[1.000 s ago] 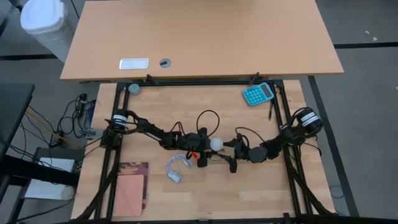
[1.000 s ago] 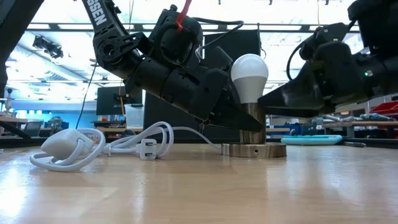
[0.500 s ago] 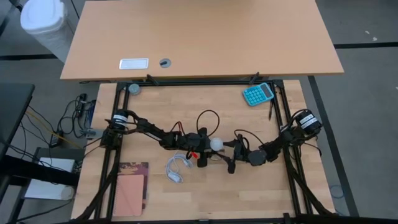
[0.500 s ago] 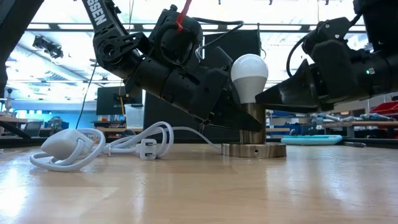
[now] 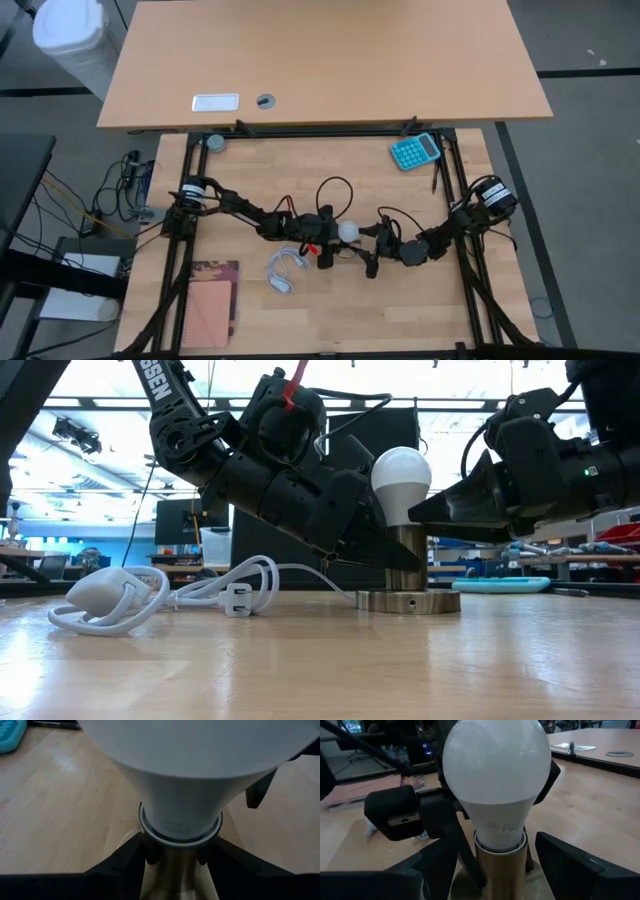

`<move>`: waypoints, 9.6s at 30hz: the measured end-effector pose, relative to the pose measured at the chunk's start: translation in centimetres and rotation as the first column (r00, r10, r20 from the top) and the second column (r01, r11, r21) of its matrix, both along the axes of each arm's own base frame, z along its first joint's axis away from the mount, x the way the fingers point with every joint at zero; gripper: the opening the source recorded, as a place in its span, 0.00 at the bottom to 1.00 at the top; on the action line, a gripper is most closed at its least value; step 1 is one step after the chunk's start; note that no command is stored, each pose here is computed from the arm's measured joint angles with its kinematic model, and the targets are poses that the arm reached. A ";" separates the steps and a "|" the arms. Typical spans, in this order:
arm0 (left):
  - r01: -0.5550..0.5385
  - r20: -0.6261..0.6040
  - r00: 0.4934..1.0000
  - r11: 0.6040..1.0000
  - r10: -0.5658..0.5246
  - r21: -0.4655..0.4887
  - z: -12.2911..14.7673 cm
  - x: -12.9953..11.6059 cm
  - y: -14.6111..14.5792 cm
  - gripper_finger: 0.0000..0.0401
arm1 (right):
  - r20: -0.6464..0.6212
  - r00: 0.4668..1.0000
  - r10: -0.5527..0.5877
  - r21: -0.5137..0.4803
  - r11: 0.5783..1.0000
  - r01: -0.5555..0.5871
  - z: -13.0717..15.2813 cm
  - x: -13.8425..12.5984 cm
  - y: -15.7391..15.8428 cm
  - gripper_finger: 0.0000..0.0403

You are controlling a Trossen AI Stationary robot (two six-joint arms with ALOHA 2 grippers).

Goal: Screw lightbulb
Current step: Remove the lightbulb from the lamp socket

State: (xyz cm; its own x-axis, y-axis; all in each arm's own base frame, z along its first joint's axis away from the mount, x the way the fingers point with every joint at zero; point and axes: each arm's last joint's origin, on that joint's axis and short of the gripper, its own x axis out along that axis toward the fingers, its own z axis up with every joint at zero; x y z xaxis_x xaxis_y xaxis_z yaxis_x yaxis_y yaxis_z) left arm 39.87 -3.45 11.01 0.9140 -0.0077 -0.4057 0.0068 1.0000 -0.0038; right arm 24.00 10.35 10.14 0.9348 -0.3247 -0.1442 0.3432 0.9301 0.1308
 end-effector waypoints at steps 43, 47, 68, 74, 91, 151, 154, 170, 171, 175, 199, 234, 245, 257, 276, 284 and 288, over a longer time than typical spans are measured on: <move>-0.036 0.000 0.999 0.995 0.037 -0.089 0.0 0.0 -0.1 0.47 | -0.033 0.995 -0.090 -0.014 0.996 0.089 -0.4 0.0 0.0 0.63; -0.043 0.000 0.999 0.995 0.043 -0.087 0.0 0.0 -0.1 0.47 | -0.010 0.998 -0.070 -0.008 0.998 0.070 0.0 0.4 -0.5 0.64; -0.140 -0.032 0.990 0.990 0.140 -0.006 -0.2 -0.2 0.1 0.47 | -0.047 0.993 -0.112 -0.114 0.988 0.106 0.7 2.7 -1.6 0.57; -0.138 -0.034 0.990 0.990 0.138 -0.005 -0.3 -0.2 0.1 0.47 | -0.051 0.993 -0.111 -0.122 0.987 0.104 0.7 2.7 -1.6 0.56; -0.117 -0.040 0.992 0.993 0.116 -0.009 -0.3 -0.2 0.0 0.47 | -0.065 0.998 0.007 -0.135 0.991 -0.016 0.7 3.0 -2.3 0.53; -0.023 -0.029 0.999 1.000 0.023 0.022 -0.3 -0.1 -0.2 0.47 | 0.007 0.871 0.492 0.040 0.870 -0.492 0.8 0.8 -11.2 0.79; -0.023 -0.029 0.999 1.000 0.023 0.022 -0.3 -0.1 -0.2 0.47 | -0.003 0.903 0.429 0.027 0.903 -0.429 1.3 -0.8 -10.9 0.80; -0.004 -0.029 1.000 1.000 0.005 0.014 -0.3 -0.2 -0.3 0.47 | -0.107 0.993 0.044 0.015 0.999 -0.042 1.9 -3.3 -4.1 0.78; -0.006 -0.029 1.000 1.000 0.006 0.014 -0.3 -0.2 -0.3 0.47 | -0.098 0.993 0.059 0.023 0.998 -0.057 2.1 -2.9 -3.5 0.78; -0.011 -0.024 1.000 1.000 0.011 0.015 -0.2 -0.1 -0.3 0.47 | -0.129 0.989 0.074 -0.016 0.997 -0.077 2.3 -1.0 -1.9 0.78; -0.075 -0.043 0.996 0.997 0.076 0.022 -0.4 -0.2 -0.1 0.47 | -0.111 0.970 -0.218 -0.115 0.972 0.205 1.7 -2.0 -2.7 0.77; -0.089 -0.042 0.995 0.996 0.090 0.026 -0.4 -0.2 0.1 0.47 | -0.259 0.934 -0.247 -0.170 0.963 0.207 2.5 -0.8 -2.0 0.77; -0.081 -0.038 0.996 0.996 0.082 0.025 -0.4 -0.2 0.0 0.47 | -0.220 0.972 -0.085 -0.051 0.996 0.075 2.7 -0.2 -1.1 0.77; -0.081 -0.038 0.996 0.996 0.082 0.025 -0.4 -0.2 0.0 0.47 | -0.122 0.989 -0.077 -0.074 0.995 0.068 2.5 1.4 -1.8 0.77; -0.081 -0.040 0.996 0.996 0.082 0.027 -0.4 -0.2 0.0 0.47 | -0.202 0.953 -0.226 -0.084 0.973 0.213 2.6 -3.7 -2.2 0.77; -0.113 -0.037 0.993 0.993 0.114 0.017 -0.4 -0.2 0.1 0.47 | -0.214 0.917 -0.336 -0.044 0.941 0.334 1.1 -4.0 -2.8 0.77; -0.143 -0.038 0.989 0.990 0.143 0.002 -0.4 -0.2 0.1 0.47 | -0.260 0.877 -0.403 0.012 0.907 0.421 0.2 -4.5 -3.8 0.77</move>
